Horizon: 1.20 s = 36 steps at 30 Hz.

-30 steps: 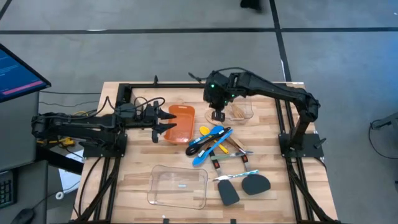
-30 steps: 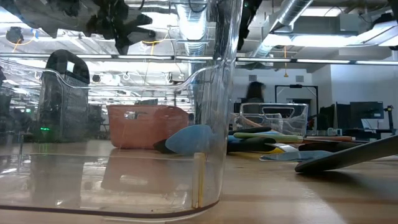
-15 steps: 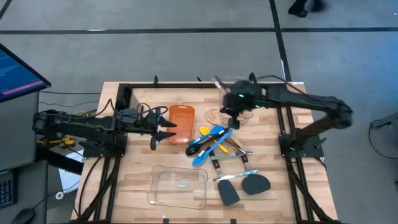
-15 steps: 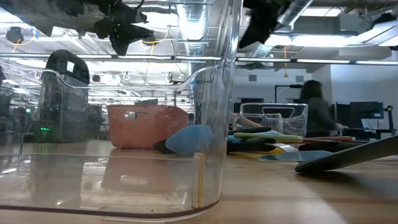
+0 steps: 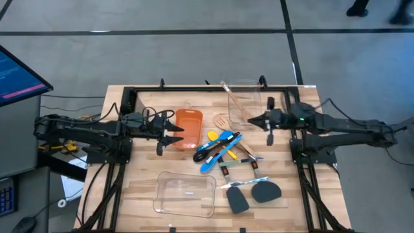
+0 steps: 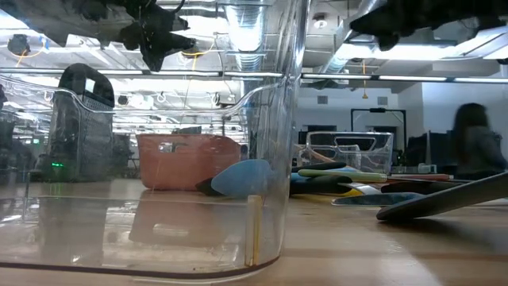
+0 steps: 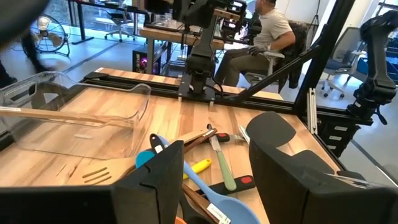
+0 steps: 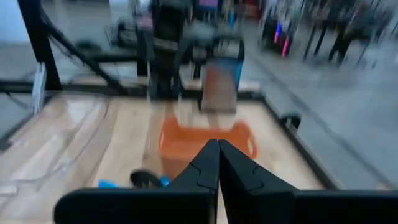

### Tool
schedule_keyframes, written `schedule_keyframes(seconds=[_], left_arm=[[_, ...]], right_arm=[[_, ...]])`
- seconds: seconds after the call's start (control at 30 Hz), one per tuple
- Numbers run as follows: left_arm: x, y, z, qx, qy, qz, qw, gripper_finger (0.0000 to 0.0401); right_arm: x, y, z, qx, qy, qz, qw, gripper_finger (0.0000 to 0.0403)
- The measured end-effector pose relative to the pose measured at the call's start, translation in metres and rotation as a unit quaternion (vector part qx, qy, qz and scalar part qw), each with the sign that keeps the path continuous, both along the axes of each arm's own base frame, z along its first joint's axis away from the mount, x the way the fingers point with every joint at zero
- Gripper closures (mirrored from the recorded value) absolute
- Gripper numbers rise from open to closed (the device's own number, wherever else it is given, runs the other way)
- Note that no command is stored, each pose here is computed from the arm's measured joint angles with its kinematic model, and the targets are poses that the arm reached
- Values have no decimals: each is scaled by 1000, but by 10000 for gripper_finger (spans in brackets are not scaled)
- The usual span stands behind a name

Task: Pick & Place Kitchen Items
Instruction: Put the black spatula into the top transparent bin

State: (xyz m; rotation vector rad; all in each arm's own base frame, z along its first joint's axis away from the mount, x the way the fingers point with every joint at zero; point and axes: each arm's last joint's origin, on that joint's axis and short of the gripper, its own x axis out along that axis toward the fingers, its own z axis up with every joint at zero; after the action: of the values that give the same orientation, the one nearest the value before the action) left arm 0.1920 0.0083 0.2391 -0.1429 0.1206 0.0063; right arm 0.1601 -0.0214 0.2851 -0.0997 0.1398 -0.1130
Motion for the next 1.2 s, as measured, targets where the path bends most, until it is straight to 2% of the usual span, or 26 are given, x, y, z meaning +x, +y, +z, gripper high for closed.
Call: schedule_keyframes(seconds=[0.27, 0.47, 0.77, 1.2], left_arm=[[0, 0, 0, 0, 0, 0, 1000, 232], [0, 0, 0, 0, 0, 0, 1000, 232], [0, 0, 0, -1, -1, 0, 1000, 232], [0, 0, 0, -1, -3, 0, 1000, 232]], right_arm=[[-45, 6, -6, -12, -83, -10, 996, 402], [-63, 8, -15, 16, -122, -8, 992, 402], [-64, 8, -44, 68, -92, -10, 993, 402], [-64, 8, -52, 93, -56, -15, 994, 402]])
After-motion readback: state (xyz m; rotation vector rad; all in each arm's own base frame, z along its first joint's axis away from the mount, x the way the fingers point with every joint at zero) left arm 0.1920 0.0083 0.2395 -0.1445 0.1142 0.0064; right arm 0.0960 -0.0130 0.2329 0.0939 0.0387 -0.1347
